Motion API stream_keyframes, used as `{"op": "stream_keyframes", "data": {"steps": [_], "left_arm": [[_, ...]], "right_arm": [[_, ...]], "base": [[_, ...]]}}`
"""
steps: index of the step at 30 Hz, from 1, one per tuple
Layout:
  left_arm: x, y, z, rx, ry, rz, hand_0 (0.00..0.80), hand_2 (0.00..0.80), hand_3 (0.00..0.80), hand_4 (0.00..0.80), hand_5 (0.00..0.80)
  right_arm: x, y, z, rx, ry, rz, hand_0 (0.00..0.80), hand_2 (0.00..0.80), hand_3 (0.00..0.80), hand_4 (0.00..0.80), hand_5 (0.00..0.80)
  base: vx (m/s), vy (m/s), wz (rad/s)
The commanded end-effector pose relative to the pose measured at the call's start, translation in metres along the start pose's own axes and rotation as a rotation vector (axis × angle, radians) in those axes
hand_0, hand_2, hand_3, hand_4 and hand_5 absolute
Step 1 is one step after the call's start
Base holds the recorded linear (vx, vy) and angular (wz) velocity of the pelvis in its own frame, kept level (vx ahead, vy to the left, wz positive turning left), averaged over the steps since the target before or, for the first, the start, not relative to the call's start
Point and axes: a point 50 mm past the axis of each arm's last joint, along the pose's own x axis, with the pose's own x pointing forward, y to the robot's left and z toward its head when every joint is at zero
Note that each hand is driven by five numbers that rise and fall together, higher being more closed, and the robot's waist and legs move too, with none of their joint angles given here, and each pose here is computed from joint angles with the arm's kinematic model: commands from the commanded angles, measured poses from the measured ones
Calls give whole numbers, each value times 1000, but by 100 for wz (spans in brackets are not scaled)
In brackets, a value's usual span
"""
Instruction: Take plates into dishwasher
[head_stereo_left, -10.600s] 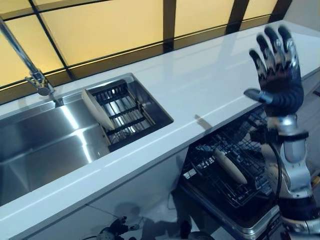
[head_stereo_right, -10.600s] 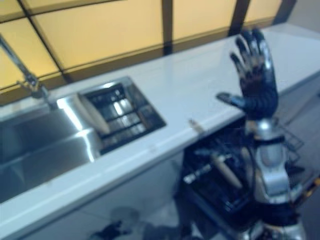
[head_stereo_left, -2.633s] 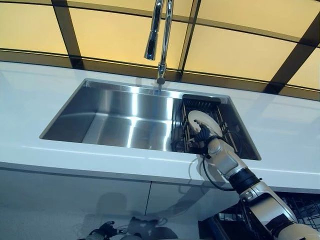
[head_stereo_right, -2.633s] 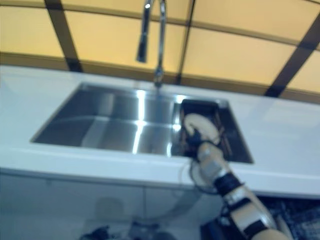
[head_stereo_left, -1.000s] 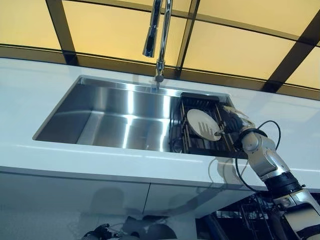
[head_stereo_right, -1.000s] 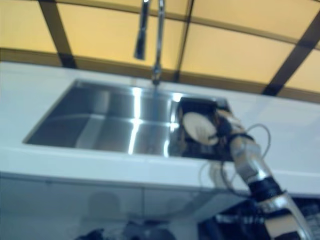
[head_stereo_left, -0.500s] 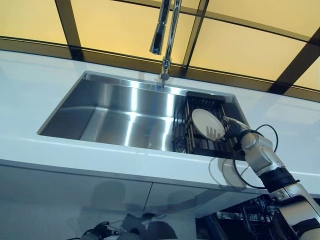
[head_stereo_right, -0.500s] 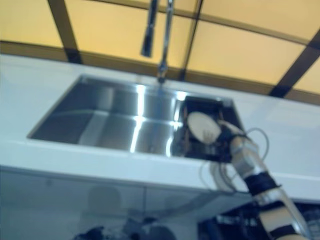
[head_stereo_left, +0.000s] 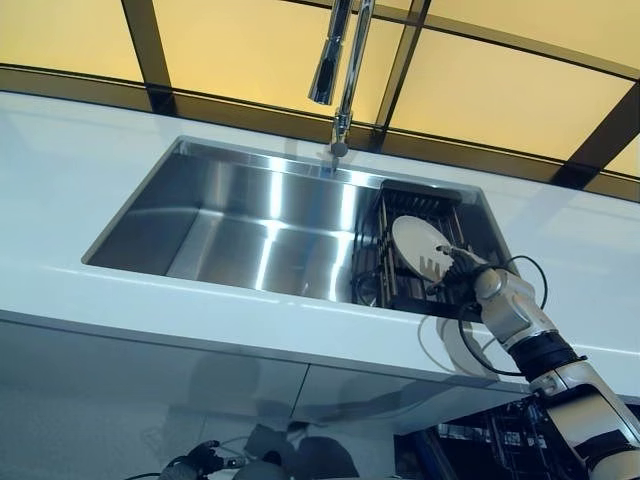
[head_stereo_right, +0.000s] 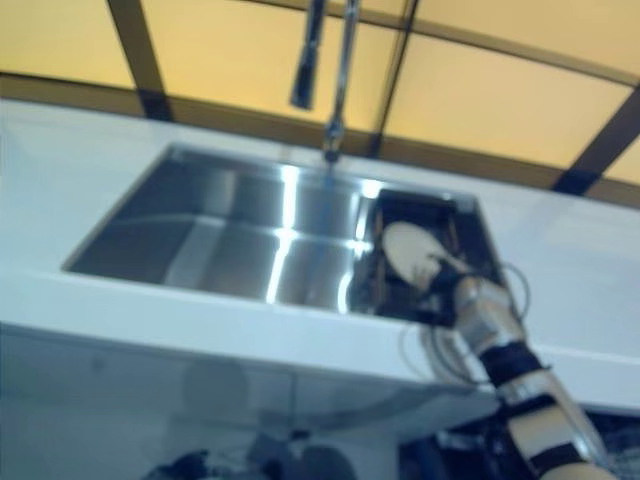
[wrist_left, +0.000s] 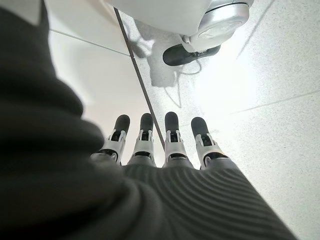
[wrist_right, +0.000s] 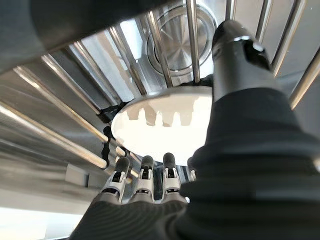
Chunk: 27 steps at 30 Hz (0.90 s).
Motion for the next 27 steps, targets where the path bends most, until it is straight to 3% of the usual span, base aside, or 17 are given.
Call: {"op": "stream_keyframes", "data": {"steps": [1,27], "left_arm": [[2,-9,16,72,-53,-30,0,0,0,0,0],[3,-18,23,79,-63,-58,0,0,0,0,0]], "right_arm": [[0,-39,22,-24,-33,-132,0,0,0,0,0],[6,-39,33,45,5,-249,0,0,0,0,0]], "base": [[0,0,0],[0,0,0]]}}
